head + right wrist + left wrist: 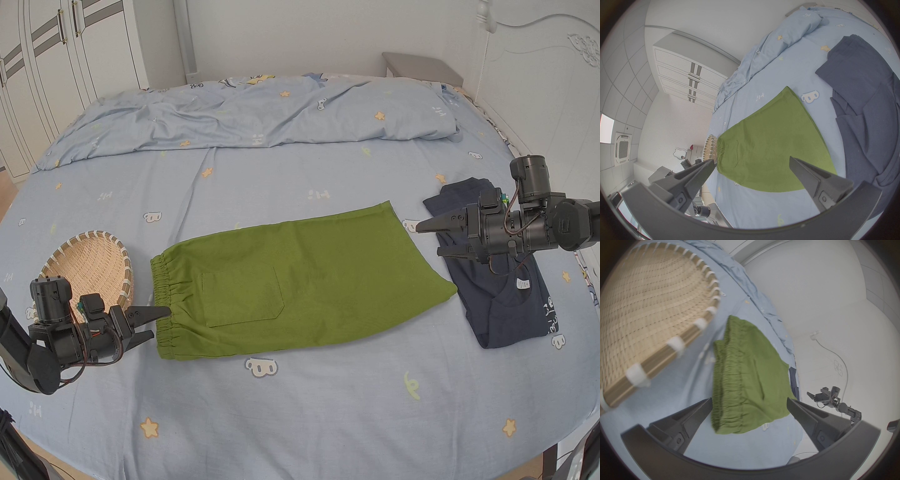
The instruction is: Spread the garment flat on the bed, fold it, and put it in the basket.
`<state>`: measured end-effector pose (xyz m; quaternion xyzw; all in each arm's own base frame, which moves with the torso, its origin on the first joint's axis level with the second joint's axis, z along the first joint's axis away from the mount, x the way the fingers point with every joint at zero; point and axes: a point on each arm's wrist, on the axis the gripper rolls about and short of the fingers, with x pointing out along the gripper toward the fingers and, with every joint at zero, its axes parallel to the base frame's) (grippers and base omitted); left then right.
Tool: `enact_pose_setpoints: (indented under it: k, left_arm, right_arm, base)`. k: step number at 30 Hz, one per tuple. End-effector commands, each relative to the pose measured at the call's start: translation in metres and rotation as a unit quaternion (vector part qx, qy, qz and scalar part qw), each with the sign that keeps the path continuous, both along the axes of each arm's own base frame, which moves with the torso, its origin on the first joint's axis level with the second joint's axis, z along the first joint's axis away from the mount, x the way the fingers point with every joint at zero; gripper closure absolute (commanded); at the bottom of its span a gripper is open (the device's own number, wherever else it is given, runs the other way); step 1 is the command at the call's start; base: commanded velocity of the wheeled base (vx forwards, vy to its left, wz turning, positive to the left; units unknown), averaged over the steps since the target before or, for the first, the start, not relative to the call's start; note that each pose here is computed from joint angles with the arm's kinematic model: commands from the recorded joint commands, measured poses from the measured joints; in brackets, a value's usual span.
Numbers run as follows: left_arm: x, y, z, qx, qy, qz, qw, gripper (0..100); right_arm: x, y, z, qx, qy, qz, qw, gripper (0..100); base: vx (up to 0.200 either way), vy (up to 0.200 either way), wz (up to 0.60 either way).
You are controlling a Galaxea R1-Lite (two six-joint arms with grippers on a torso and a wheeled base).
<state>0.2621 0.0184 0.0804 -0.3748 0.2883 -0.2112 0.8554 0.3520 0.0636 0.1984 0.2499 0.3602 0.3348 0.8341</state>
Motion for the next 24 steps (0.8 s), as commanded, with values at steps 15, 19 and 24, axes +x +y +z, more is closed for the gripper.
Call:
enact_pose_setpoints:
  k: [15,19,24]
  left_arm:
    - [0.027,-0.007,-0.041,0.013,0.010,-0.020,0.9997,0]
    - [0.035,-0.015,-0.040,0.012,0.002,-0.032,0.9994,0]
    - [0.045,-0.016,-0.038,0.011,-0.007,-0.034,0.9993,0]
  right_arm:
    - [-0.005,0.001,0.002,0.000,-0.001,0.002,1.0000,0]
    - [-0.005,-0.001,0.002,0.001,-0.002,0.000,1.0000,0]
    - [-0.004,-0.003,0.003,0.001,-0.005,-0.003,1.0000,0]
  base:
    - [0.000,0.000,0.00]
    - [0.000,0.000,0.00]
    - [0.000,0.000,0.00]
